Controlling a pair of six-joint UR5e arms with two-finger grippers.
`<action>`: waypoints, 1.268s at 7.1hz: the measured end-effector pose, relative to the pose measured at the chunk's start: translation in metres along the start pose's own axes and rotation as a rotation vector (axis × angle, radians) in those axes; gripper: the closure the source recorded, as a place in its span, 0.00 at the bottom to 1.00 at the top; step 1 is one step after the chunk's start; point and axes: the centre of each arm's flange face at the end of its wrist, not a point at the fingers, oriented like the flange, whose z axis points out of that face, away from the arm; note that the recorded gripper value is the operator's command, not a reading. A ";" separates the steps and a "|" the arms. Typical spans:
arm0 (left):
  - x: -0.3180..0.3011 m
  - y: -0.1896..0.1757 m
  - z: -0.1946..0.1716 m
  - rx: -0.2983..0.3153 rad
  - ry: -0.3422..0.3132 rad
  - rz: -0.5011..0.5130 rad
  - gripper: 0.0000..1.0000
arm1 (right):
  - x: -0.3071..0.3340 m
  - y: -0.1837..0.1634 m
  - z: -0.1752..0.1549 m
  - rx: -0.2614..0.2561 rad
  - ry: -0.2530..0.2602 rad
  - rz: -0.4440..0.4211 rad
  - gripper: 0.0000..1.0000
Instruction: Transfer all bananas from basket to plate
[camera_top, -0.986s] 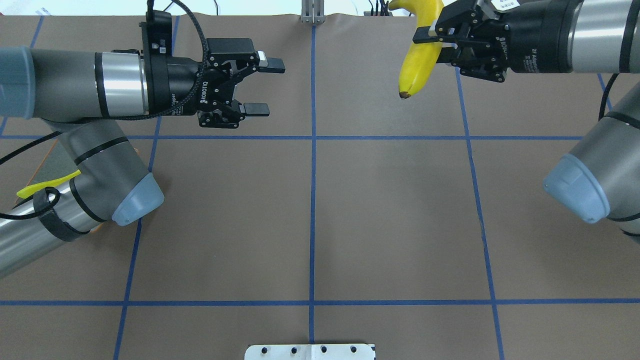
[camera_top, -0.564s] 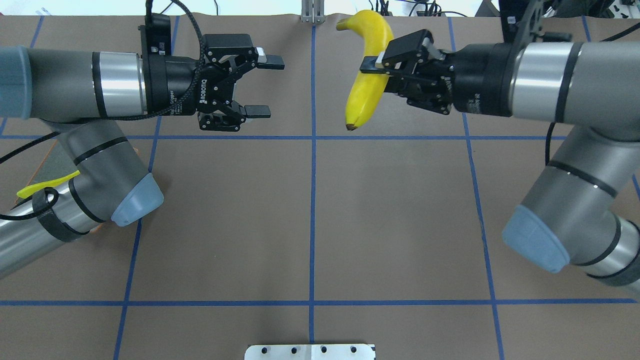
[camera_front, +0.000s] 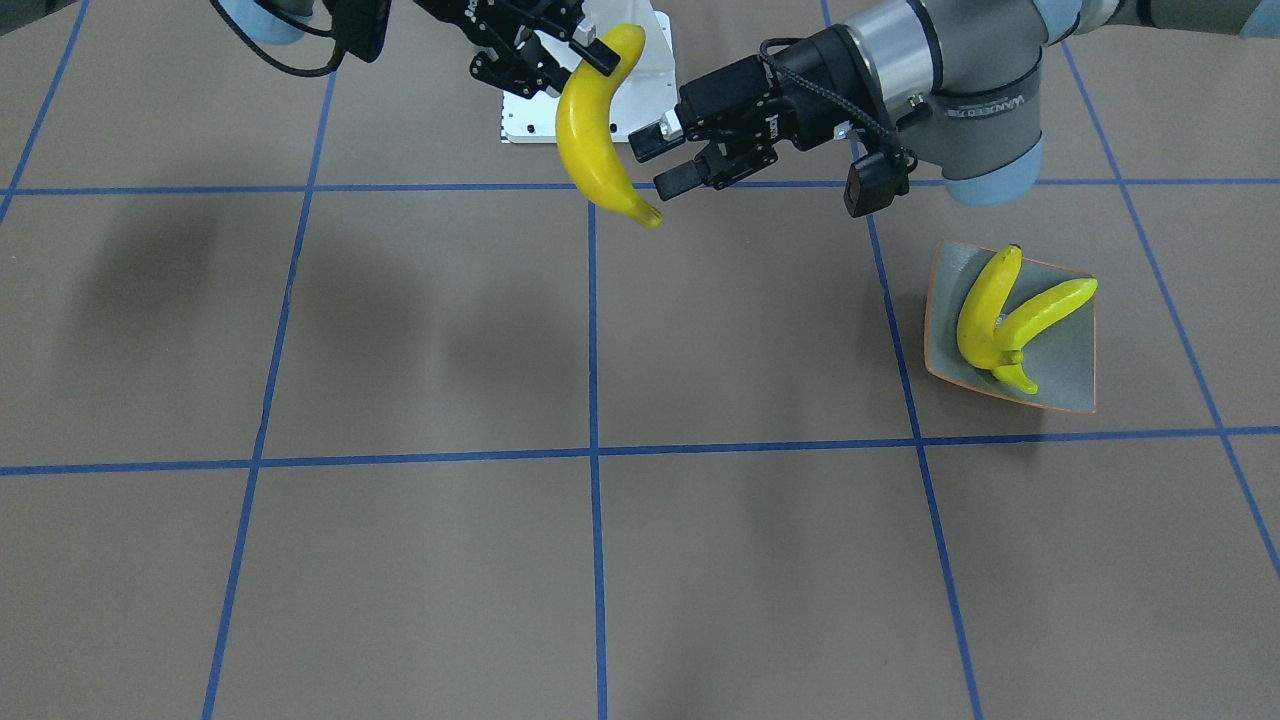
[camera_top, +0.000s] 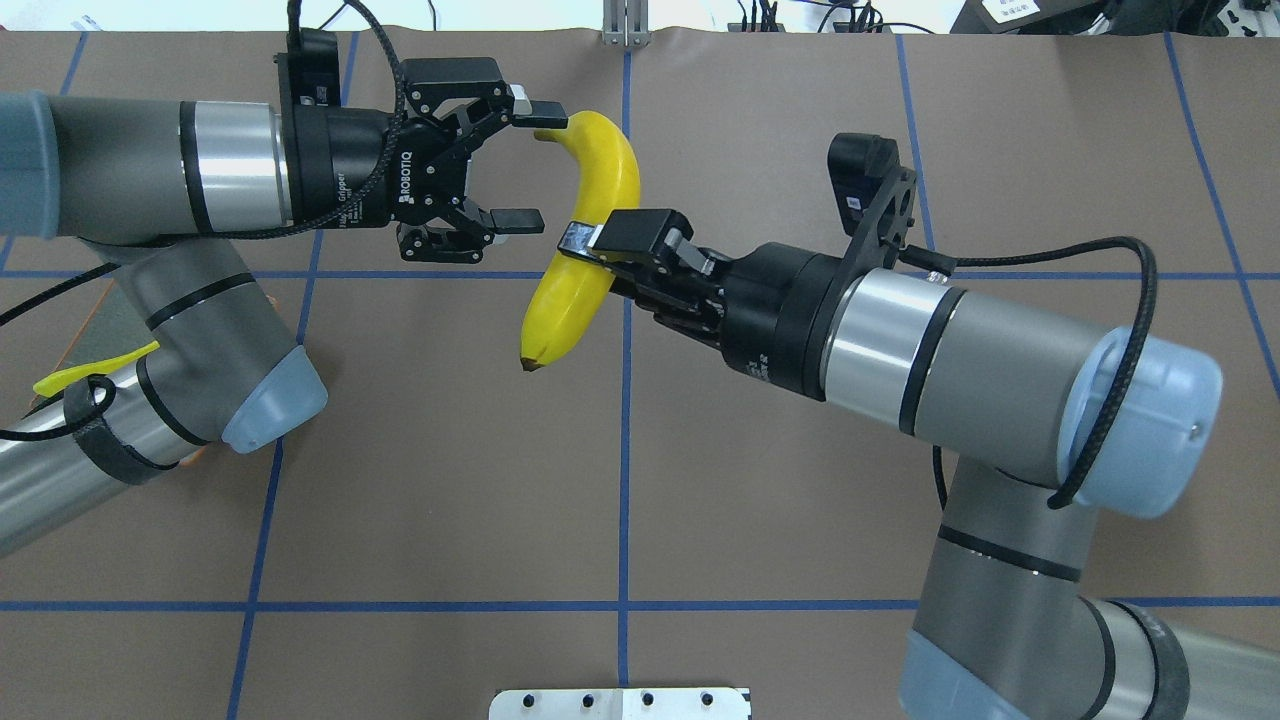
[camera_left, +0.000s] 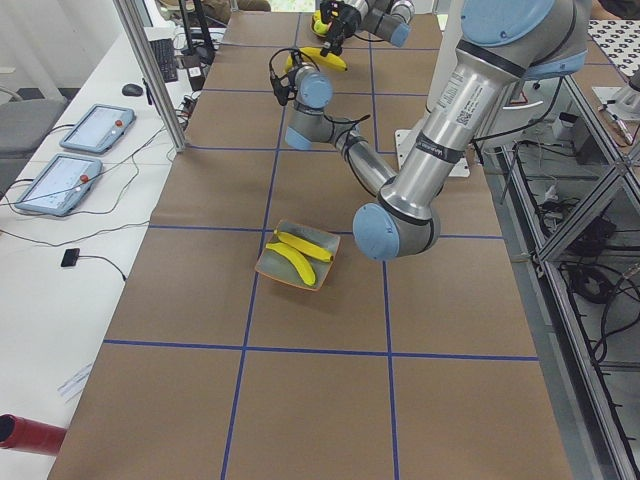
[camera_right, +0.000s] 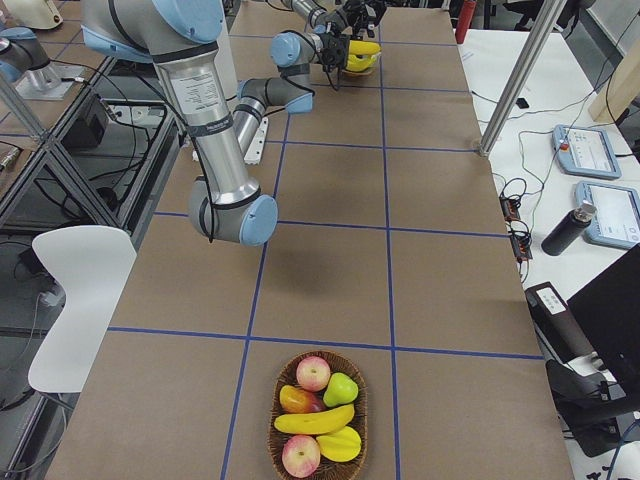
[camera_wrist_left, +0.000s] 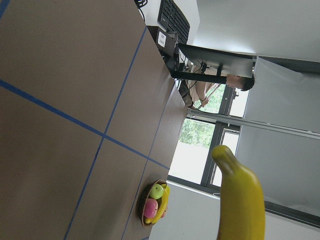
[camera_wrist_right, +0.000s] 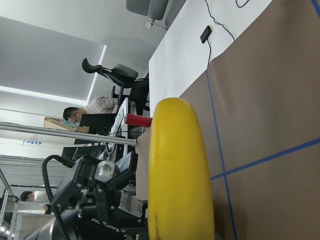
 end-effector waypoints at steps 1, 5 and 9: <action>0.002 0.003 -0.001 -0.006 0.006 -0.007 0.00 | 0.002 0.012 0.004 0.000 -0.002 0.003 1.00; 0.000 0.030 0.005 -0.060 0.015 -0.018 0.20 | 0.005 0.031 0.009 0.006 -0.005 0.009 1.00; -0.007 0.039 0.009 -0.086 0.018 -0.019 1.00 | 0.004 0.032 0.008 0.004 -0.008 -0.016 0.00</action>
